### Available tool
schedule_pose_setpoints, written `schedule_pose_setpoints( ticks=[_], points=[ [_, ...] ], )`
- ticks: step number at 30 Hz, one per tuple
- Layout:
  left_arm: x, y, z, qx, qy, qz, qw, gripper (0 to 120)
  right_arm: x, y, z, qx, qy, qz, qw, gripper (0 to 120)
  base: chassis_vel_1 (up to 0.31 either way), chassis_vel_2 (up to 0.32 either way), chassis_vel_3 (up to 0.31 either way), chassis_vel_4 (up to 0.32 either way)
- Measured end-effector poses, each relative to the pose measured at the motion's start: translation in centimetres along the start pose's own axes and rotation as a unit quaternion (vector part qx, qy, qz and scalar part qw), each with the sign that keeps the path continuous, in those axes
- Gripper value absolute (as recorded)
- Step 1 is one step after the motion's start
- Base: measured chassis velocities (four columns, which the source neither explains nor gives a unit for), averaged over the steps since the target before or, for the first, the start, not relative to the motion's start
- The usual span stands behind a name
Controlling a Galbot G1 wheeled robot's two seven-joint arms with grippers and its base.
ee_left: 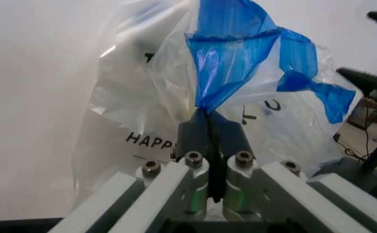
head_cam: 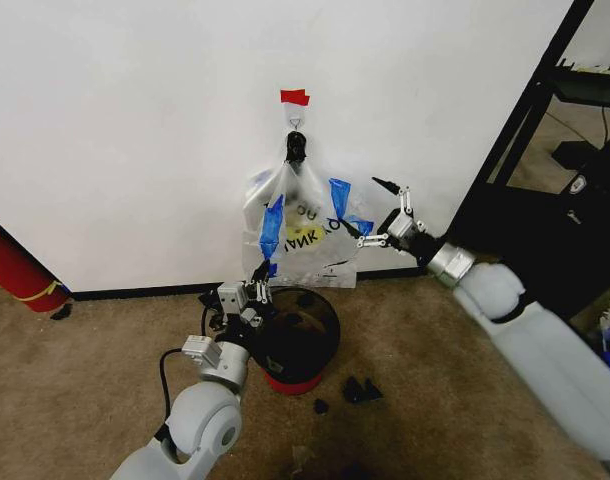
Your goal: Pick up the garbage bag from the wall and place it over the trash bin.
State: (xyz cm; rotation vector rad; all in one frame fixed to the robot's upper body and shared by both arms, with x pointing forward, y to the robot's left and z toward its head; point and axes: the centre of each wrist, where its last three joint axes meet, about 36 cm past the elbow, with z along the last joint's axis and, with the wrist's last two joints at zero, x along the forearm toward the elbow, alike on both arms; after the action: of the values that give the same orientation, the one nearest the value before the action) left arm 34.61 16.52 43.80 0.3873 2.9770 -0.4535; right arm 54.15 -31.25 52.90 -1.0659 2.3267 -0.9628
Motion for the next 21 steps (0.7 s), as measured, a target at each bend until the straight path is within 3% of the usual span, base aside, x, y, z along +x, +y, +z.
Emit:
schedule_pose_setpoints(
  ticks=[3,5,13,19,21],
  points=[
    [0.0,-0.1,0.1,-0.002,-0.002,0.000,1.0000,0,-0.2,-1.1,0.3,-0.001,0.009,-0.052,0.999,98,0.000,0.000,0.000,0.000],
    [0.0,0.0,0.0,-0.003,-0.003,0.000,1.0000,0,-0.4,-1.4,0.6,0.004,0.014,-0.082,0.996,90,0.000,0.000,0.000,0.000],
    [0.1,0.1,0.0,-0.004,-0.007,-0.002,1.0000,0,-1.3,-1.6,1.9,0.048,0.039,-0.111,0.992,73,0.000,0.000,0.000,0.000],
    [0.0,0.3,0.1,-0.005,-0.008,-0.003,1.0000,0,-1.3,-2.4,2.5,0.079,0.060,-0.120,0.988,47,0.000,0.000,0.000,0.000],
    [0.0,0.3,0.1,-0.005,-0.008,-0.003,1.0000,0,-1.3,-2.4,2.6,0.080,0.061,-0.119,0.988,43,0.000,0.000,0.000,0.000]
  ],
)
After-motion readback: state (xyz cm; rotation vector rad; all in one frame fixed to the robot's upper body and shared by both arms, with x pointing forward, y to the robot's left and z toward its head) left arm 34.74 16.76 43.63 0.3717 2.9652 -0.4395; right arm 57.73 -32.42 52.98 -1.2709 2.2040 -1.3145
